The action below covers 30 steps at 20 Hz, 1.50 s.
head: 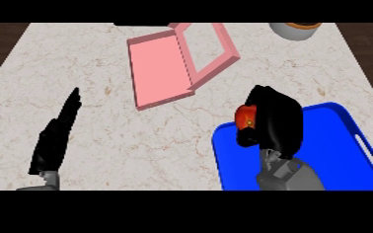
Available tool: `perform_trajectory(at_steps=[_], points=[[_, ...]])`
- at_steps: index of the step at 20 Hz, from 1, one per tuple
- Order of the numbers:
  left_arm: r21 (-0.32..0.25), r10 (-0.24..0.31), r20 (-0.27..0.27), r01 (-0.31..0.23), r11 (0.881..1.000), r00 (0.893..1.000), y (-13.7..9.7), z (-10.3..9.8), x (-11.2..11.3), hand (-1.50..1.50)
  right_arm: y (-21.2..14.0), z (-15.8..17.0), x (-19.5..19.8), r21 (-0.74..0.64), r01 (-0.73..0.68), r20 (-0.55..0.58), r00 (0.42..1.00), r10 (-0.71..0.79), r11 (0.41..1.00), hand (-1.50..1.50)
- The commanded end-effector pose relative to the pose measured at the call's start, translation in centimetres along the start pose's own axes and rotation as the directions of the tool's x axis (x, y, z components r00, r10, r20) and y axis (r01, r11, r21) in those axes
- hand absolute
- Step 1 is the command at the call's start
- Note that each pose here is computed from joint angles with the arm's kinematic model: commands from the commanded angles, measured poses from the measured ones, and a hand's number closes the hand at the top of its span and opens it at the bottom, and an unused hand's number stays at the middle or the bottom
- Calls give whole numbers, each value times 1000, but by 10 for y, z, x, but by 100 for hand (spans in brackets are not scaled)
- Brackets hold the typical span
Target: Pick the tomato from the tray and place it in the cardboard box
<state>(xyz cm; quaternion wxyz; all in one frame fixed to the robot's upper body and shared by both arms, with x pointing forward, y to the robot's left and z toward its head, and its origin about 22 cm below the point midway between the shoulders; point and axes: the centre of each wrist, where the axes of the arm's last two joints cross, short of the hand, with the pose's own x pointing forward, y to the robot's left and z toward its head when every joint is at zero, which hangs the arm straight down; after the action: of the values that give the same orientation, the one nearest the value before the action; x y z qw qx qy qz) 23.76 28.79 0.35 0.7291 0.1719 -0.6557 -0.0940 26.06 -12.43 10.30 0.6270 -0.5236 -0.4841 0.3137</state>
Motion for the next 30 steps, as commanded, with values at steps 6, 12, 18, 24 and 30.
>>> perform_trajectory(at_steps=[6,12,18,24,30], points=[[-3,11,-2,-11,1000,1000,-11,-4,0,0,-60,34,62,-70,359,290,900,-325,931,150],[-8,7,16,-7,1000,1000,-3,-13,13,0,-73,4,121,-89,383,338,880,-334,920,150],[-23,4,6,-4,1000,1000,-8,-7,0,0,-92,-33,168,-59,372,293,894,-340,927,150],[-28,9,19,-8,1000,1000,-11,-11,11,0,-61,-70,187,-31,351,251,909,-332,936,150],[-38,10,43,-9,999,999,-8,-29,37,0,-39,-97,189,40,323,193,926,-325,945,150]])
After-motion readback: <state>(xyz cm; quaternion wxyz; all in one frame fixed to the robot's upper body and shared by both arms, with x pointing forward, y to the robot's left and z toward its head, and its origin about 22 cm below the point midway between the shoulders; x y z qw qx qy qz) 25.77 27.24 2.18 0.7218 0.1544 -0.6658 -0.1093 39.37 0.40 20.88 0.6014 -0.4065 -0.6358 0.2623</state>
